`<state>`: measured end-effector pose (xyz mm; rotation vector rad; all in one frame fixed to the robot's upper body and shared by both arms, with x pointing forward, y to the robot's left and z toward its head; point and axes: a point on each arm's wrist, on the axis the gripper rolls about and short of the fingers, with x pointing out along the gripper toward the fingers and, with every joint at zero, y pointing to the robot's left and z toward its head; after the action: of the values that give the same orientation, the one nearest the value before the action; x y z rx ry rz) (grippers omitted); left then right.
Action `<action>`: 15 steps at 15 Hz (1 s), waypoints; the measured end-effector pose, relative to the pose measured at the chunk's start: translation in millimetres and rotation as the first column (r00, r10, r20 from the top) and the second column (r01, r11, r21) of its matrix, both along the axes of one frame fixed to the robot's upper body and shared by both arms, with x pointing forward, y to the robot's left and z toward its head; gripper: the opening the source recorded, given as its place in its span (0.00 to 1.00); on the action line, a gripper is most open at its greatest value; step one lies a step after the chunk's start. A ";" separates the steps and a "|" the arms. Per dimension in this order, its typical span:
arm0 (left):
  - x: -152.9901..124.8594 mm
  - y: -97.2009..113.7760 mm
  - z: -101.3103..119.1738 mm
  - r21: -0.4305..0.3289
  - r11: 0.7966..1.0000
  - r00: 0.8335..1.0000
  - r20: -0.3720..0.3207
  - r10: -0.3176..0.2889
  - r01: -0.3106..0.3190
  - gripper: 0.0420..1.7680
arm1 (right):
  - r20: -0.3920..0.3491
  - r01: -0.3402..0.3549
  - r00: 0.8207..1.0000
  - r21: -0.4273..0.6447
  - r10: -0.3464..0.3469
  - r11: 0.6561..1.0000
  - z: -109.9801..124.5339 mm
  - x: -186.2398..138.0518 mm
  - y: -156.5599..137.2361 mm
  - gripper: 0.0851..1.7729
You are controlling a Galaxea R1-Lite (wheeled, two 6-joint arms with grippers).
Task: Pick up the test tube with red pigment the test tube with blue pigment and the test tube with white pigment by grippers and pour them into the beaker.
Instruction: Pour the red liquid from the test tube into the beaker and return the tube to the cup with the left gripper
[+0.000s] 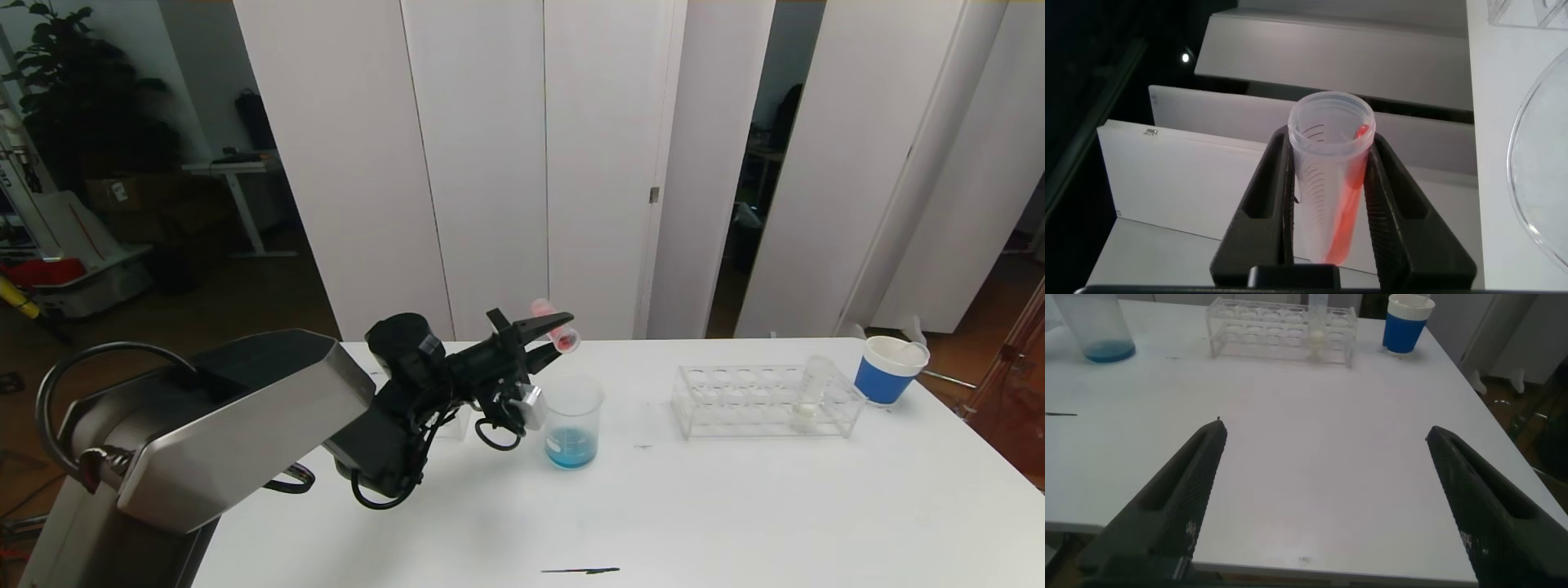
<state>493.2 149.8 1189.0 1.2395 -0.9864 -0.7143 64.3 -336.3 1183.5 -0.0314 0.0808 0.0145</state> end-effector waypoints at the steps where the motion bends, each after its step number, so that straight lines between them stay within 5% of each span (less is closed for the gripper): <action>1: 0.3 -0.4 1.4 0.001 1.000 1.000 0.009 -0.005 0.005 0.32 | 0.000 0.000 1.000 0.000 0.000 1.000 0.0 0.0 0.0 0.99; 15: 8.6 -7.3 -1.0 0.003 1.000 0.998 0.061 -0.007 0.006 0.32 | 0.000 0.000 1.000 0.000 0.000 1.000 0.0 0.0 0.0 0.99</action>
<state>501.9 142.5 1188.0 1.2676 -1.0404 -0.6863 64.3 -336.3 1183.6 -0.0314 0.0804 0.0140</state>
